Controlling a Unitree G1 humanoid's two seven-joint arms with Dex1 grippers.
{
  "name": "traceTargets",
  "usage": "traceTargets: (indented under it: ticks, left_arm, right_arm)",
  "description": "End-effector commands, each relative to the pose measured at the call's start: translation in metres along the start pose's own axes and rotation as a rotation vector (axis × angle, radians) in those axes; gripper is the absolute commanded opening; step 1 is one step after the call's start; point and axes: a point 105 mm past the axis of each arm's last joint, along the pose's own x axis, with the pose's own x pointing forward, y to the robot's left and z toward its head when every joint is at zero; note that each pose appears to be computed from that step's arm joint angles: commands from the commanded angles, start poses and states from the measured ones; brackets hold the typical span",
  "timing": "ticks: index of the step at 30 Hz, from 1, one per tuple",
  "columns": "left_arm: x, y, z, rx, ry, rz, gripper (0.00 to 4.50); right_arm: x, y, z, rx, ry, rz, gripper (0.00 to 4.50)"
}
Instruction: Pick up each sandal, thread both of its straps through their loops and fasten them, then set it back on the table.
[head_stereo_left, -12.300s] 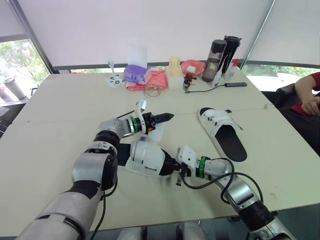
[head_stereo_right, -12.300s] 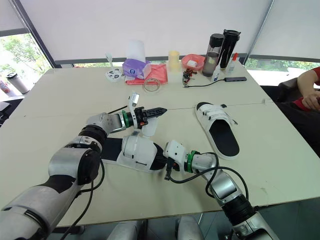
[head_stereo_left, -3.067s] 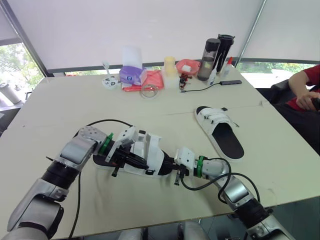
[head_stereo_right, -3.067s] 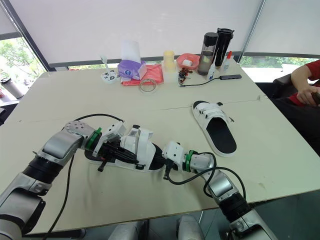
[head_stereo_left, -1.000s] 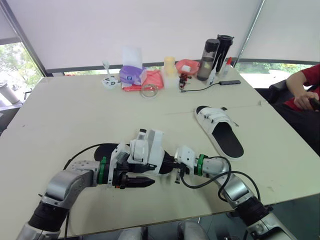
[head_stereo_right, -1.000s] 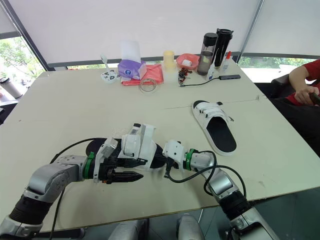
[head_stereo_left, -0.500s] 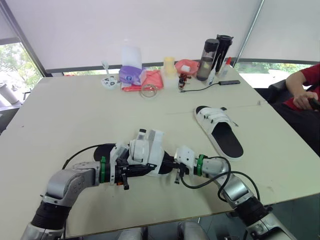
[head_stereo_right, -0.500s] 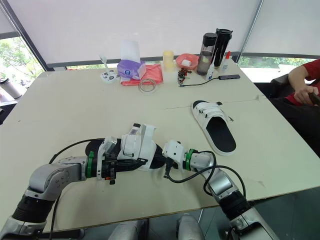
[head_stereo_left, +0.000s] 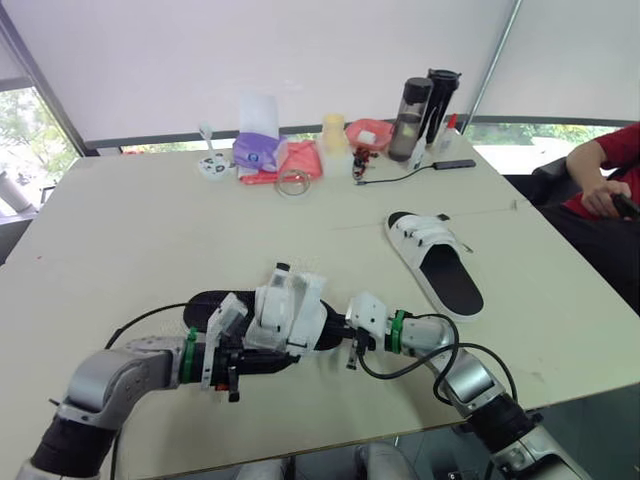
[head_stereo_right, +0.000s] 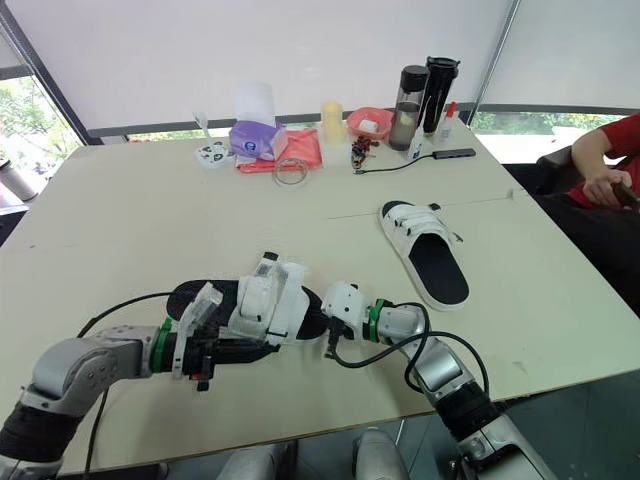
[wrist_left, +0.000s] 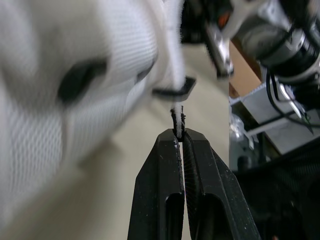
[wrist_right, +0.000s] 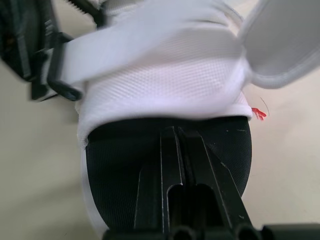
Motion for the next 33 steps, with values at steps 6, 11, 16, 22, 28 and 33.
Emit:
traceTargets:
  ticks: [6,11,16,22,28,33]
  left_arm:
    - [-0.007,0.0,-0.012,0.013,0.045,0.004,0.06]
    - [-0.017,-0.01,-0.039,0.018,0.173,-0.042,0.06]
    - [-0.027,-0.018,-0.056,0.056,0.266,-0.103,0.06]
    - [-0.028,-0.023,-0.055,0.102,0.258,-0.151,0.06]
    - [-0.024,-0.034,-0.001,0.129,0.064,-0.225,0.06]
    - [-0.027,-0.048,0.046,0.133,-0.095,-0.279,0.06]
  right_arm:
    - [-0.022,0.02,-0.09,0.16,0.343,0.006,0.0]
    - [-0.023,0.019,-0.09,0.157,0.347,0.006,0.0]
    - [-0.022,0.018,-0.09,0.156,0.346,0.006,0.0]
    - [-0.022,0.019,-0.091,0.156,0.348,0.009,0.0]
    - [-0.022,0.019,-0.091,0.152,0.349,0.01,0.0]
    - [-0.021,0.018,-0.091,0.149,0.35,0.011,0.0]
